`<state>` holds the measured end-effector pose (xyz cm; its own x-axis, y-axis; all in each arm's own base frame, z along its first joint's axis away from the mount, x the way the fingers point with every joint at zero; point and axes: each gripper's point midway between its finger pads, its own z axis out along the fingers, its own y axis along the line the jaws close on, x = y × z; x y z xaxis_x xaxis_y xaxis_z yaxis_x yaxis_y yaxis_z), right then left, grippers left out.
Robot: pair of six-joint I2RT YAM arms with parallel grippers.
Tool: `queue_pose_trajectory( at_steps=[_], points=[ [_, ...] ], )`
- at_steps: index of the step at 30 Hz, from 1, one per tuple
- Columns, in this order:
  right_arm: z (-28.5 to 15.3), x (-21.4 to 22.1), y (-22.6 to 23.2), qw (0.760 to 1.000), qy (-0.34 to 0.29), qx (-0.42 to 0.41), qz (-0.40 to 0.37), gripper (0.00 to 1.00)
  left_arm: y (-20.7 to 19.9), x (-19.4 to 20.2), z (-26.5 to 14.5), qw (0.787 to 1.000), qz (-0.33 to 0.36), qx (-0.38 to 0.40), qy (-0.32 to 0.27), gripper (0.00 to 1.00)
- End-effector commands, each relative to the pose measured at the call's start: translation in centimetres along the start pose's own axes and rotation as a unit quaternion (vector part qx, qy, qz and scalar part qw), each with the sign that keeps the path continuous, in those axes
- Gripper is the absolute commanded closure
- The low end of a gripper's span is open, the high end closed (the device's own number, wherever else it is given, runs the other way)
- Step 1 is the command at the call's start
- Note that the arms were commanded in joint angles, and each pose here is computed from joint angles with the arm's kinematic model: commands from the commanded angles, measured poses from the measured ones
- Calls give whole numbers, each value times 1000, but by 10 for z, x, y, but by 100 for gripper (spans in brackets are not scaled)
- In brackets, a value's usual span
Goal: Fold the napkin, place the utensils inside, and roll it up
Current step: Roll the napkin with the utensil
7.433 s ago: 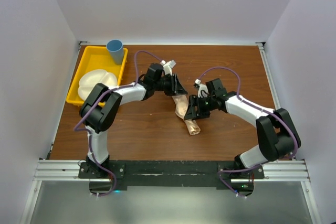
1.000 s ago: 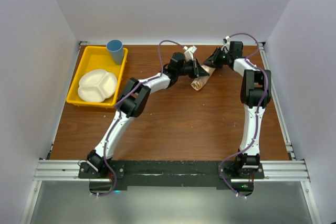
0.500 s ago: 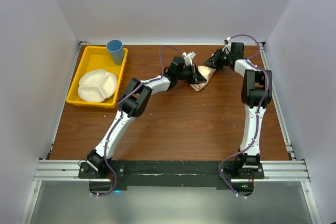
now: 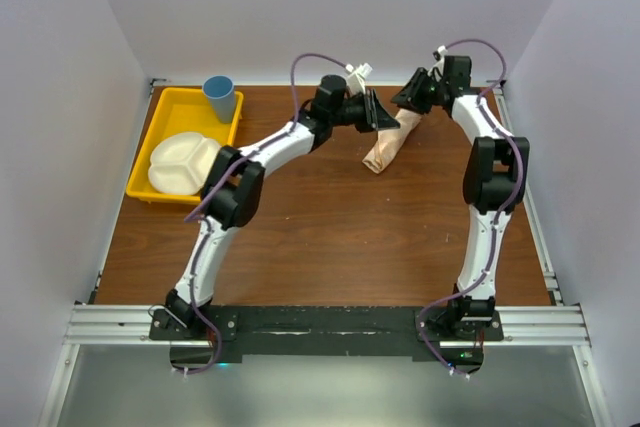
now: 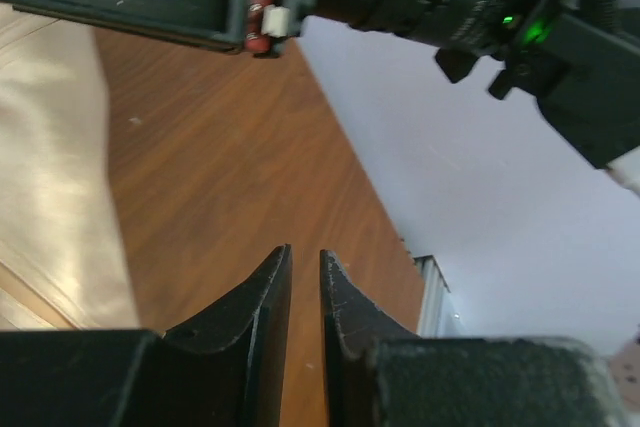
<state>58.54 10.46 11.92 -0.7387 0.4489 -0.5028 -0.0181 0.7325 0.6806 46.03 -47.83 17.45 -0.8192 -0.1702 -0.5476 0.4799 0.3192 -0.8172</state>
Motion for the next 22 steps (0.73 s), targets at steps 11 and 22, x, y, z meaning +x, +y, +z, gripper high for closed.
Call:
queue_pose_trajectory(
  at_steps=[11, 22],
  points=[
    [-227, 107, 121, 980, -94, 78, -160, 31, -118, 29, -229, 976, 149, -94, -127, 53],
    [-263, 222, 69, 987, -66, 27, -143, 2, -103, 101, -322, 966, 106, -112, -207, 44]
  ],
)
